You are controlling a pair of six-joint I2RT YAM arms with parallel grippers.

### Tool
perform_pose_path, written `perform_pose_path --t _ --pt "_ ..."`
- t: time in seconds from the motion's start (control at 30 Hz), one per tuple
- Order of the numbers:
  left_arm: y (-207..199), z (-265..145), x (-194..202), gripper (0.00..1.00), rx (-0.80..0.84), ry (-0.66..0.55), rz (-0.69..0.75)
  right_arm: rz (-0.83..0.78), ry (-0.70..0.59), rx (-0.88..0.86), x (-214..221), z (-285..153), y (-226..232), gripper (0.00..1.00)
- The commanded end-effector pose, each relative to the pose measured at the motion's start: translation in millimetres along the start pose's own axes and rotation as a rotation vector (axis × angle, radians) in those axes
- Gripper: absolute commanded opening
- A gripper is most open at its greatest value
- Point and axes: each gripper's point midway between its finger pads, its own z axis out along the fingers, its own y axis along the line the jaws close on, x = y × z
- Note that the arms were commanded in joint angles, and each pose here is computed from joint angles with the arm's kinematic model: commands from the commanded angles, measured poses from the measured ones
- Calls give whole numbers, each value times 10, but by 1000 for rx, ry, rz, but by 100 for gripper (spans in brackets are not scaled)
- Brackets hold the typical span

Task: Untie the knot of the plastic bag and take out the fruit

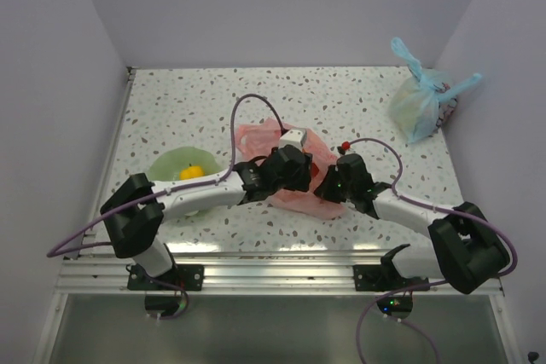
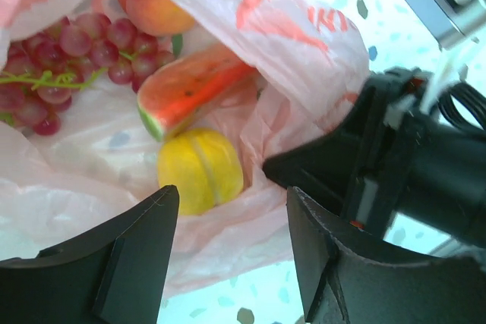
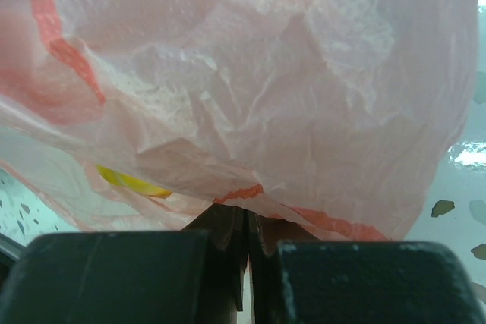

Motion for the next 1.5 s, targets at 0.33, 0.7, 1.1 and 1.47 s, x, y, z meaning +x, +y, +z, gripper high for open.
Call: perform_pose_path --t 0.33,0.7,1.1,1.47 --pt "194 516 140 82 -111 64 27 -18 -14 -11 -28 -39 40 0" --pt "196 525 161 49 -102 53 24 -20 -10 -2 -11 -33 12 0" --pt "126 -365 -714 29 -63 -143 11 -36 -33 24 -68 -70 -20 0" --pt "1750 -1183 -1174 29 -389 -255 -173 -51 -21 65 -39 -145 -101 0"
